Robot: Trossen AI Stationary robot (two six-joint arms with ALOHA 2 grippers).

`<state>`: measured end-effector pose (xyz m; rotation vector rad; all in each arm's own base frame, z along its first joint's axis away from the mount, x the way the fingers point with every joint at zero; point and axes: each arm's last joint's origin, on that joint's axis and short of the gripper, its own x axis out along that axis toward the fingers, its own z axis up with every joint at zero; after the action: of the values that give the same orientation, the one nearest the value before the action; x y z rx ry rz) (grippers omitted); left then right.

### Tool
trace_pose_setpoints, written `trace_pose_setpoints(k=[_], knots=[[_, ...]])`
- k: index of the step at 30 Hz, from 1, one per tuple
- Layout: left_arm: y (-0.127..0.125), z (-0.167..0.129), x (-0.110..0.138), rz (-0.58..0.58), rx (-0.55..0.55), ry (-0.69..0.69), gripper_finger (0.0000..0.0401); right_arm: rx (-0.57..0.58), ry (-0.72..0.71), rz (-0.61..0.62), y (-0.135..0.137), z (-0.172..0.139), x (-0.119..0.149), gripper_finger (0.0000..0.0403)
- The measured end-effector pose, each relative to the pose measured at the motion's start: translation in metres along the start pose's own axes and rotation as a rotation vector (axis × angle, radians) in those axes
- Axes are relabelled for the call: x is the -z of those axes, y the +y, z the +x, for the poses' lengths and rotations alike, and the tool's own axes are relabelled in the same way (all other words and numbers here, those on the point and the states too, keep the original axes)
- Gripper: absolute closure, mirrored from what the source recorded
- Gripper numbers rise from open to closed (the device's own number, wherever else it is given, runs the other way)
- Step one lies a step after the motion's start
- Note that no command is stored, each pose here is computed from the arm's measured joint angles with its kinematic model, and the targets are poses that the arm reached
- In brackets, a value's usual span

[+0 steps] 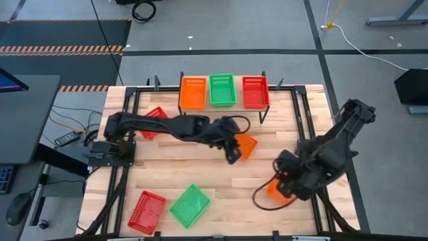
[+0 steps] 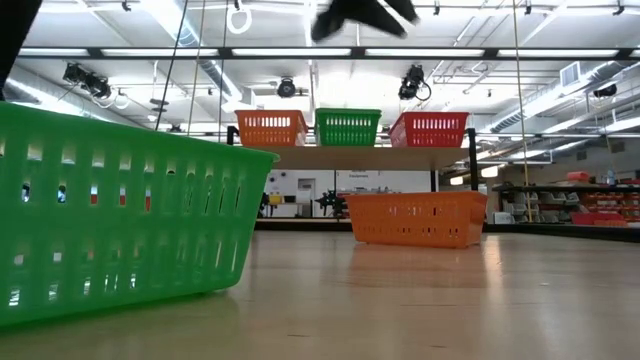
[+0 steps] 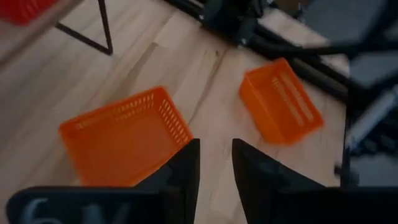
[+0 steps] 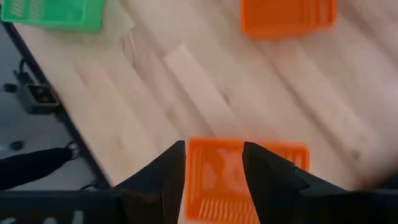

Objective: Stack baskets on shelf by color
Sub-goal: Stack the bottom orange bin on the orange bin on the shelf

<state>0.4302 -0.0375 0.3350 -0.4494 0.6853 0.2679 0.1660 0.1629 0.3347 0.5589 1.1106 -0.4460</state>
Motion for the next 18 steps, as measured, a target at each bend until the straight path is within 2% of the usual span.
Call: trace_pose_setpoints(k=[3,6,9,12,15,18], knots=[[0.0,0.029,0.008,-0.048,0.003,-0.003,0.03,-0.01,0.055,0.072,-0.005,-0.009,0.013,0.0238],[-0.001,0.053,0.019,-0.04,-0.001,0.031,0.03,0.021,0.087,0.125,-0.004,-0.01,0.026,0.0238],[-0.001,0.061,0.023,-0.038,0.014,0.057,0.0298,0.036,0.109,0.122,0.007,0.001,0.042,0.0238],[-0.002,0.057,0.021,-0.029,0.04,0.061,0.0298,0.074,0.166,0.103,0.016,0.02,0.055,0.0238],[-0.005,0.041,0.012,0.01,0.076,0.02,0.0298,0.116,0.184,0.12,0.021,0.041,0.065,0.0236],[-0.008,0.014,0.0,0.047,0.113,-0.042,0.0298,0.042,0.161,0.204,0.03,0.063,0.071,0.0232]])
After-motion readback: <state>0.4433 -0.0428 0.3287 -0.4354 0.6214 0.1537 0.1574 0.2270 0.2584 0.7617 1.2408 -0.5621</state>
